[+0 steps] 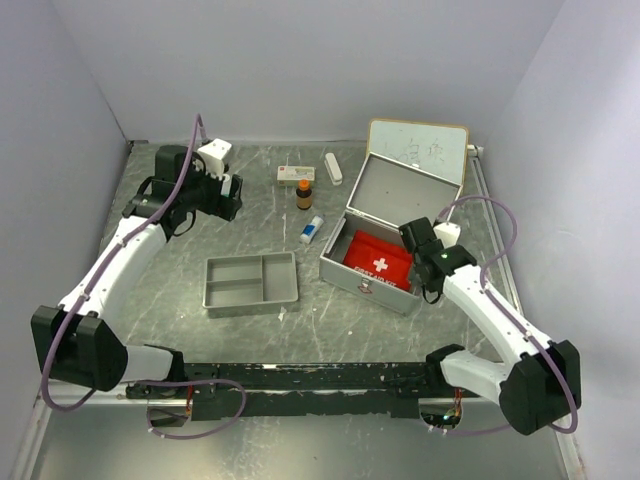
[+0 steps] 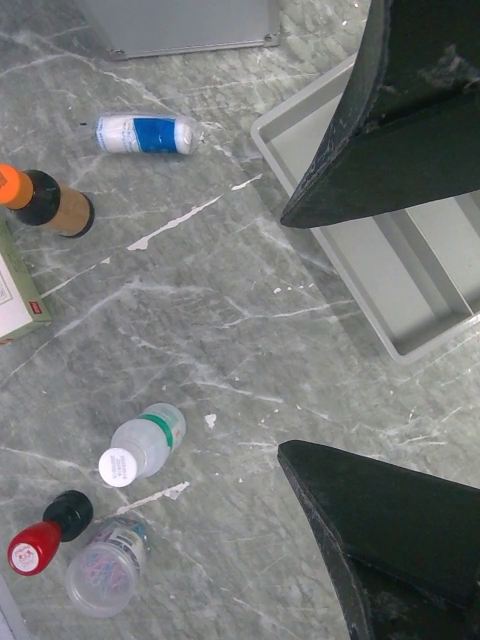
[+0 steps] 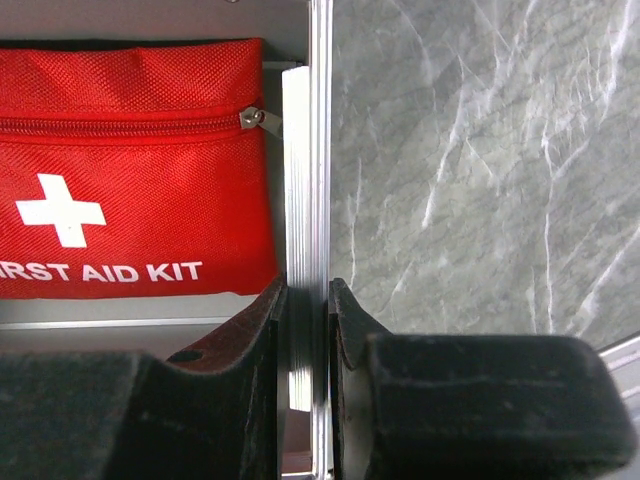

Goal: Organize the medicine kit
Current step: Move the medicine box to the center of the board, then pick up the pill bottle at the center of the board.

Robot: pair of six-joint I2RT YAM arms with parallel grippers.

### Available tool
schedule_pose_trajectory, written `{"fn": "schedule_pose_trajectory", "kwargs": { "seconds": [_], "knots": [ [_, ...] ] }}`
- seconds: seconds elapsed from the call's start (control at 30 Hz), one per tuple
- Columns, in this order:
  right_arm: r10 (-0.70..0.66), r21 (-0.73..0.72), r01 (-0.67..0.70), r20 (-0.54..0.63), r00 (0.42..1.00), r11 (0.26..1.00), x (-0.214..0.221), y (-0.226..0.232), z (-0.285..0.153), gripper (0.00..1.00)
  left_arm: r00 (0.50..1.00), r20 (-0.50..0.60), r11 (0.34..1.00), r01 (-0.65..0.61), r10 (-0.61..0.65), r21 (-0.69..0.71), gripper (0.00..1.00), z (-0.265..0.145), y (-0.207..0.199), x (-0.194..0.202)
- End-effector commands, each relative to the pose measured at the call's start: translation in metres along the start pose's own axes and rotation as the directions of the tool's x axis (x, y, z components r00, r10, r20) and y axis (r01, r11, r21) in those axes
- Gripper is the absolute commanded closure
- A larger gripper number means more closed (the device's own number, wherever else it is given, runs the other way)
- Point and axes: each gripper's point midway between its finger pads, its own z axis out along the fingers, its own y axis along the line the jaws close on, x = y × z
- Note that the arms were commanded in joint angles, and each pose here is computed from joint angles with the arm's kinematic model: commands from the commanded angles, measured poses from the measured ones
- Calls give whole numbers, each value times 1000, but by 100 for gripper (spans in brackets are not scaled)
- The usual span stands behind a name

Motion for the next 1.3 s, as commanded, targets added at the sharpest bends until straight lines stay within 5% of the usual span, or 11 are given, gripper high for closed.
{"fn": "schedule_pose_trajectory", "kwargs": {
  "seconds": [0.0,0.37,0.57,0.97,1.1,1.27],
  "knots": [
    [-6,68,12,-85,996,998,12,-12,-7,87,999,30,1000,10,-10,-8,1,2,6,-11],
    [123,136,-106,-121,985,985,35,-27,-10,81,999,18,999,42,-42,-24,1,5,16,0],
    [108,-41,-108,16,994,993,-12,0,-26,49,998,3,998,61,-61,-27,1,6,20,10],
    [218,-380,-56,398,891,923,-136,23,-139,28,989,-26,981,138,-143,-140,1,44,45,46],
    [250,-428,-46,436,864,903,-156,28,-161,1,988,-17,971,147,-153,-187,1,75,60,60],
    [275,-468,-31,461,844,883,-170,34,-176,0,988,33,968,156,-152,-199,1,102,69,66]
  ]
}}
